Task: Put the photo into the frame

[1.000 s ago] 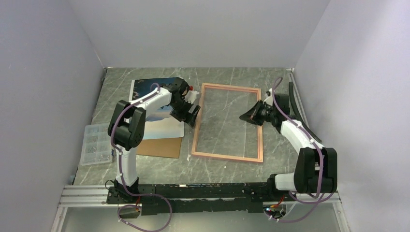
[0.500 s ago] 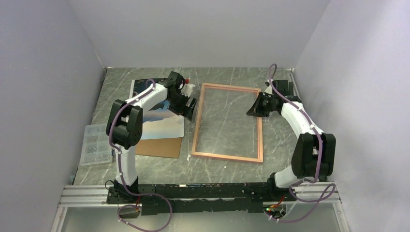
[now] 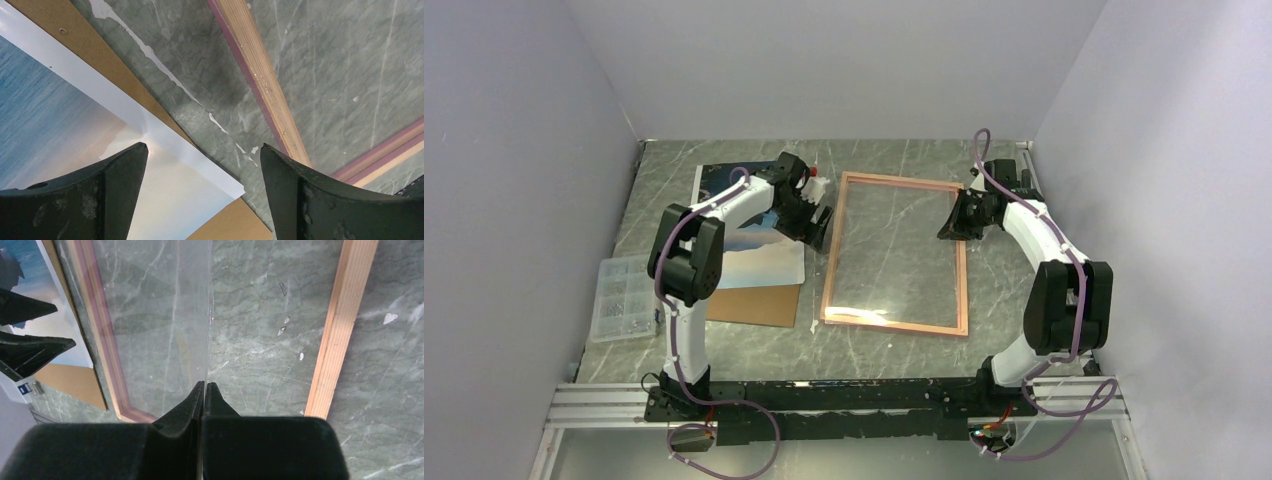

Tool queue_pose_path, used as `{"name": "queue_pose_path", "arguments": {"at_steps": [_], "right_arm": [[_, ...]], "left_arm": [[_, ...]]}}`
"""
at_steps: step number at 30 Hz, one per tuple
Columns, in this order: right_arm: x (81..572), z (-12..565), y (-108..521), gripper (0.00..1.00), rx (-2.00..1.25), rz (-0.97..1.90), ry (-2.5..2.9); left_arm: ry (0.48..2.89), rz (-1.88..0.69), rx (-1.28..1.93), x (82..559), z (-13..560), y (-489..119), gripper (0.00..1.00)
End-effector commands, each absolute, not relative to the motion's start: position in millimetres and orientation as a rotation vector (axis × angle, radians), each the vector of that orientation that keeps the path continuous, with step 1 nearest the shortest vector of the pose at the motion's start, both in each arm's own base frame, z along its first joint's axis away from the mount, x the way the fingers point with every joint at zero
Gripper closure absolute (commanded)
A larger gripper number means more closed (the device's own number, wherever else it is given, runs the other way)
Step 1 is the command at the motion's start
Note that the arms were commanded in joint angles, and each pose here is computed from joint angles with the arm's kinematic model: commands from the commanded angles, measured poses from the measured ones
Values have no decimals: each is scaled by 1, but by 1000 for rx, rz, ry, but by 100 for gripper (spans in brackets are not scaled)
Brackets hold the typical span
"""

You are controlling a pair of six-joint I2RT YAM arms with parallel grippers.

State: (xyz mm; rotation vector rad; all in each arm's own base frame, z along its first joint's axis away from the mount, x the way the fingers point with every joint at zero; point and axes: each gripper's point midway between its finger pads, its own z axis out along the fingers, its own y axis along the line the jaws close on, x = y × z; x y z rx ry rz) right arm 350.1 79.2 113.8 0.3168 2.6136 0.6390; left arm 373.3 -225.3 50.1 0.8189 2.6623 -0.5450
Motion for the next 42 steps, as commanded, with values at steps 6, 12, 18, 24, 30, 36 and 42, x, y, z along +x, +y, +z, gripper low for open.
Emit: {"name": "queue_pose_path", "arguments": {"at_steps": [6, 12, 18, 24, 30, 36, 42], "right_arm": [[369, 119, 62, 100, 357, 504, 2567], [369, 115, 58, 100, 395, 478, 2557], [371, 111, 56, 100, 433, 482, 2538], [378, 110, 57, 100, 454, 492, 2509], [380, 106, 58, 100, 464, 504, 2511], [377, 105, 57, 100, 468, 505, 2522], [362, 97, 66, 100, 482, 575, 2569]], "left_arm": [[2645, -531, 840, 374, 46, -226, 12], [2645, -525, 839, 373, 45, -225, 13], [2650, -518, 838, 372, 42, -225, 14], [2655, -511, 848, 370, 37, -225, 15], [2662, -508, 862, 368, 31, -226, 16], [2666, -510, 868, 366, 29, -227, 16], [2657, -497, 879, 367, 28, -229, 17]]}}
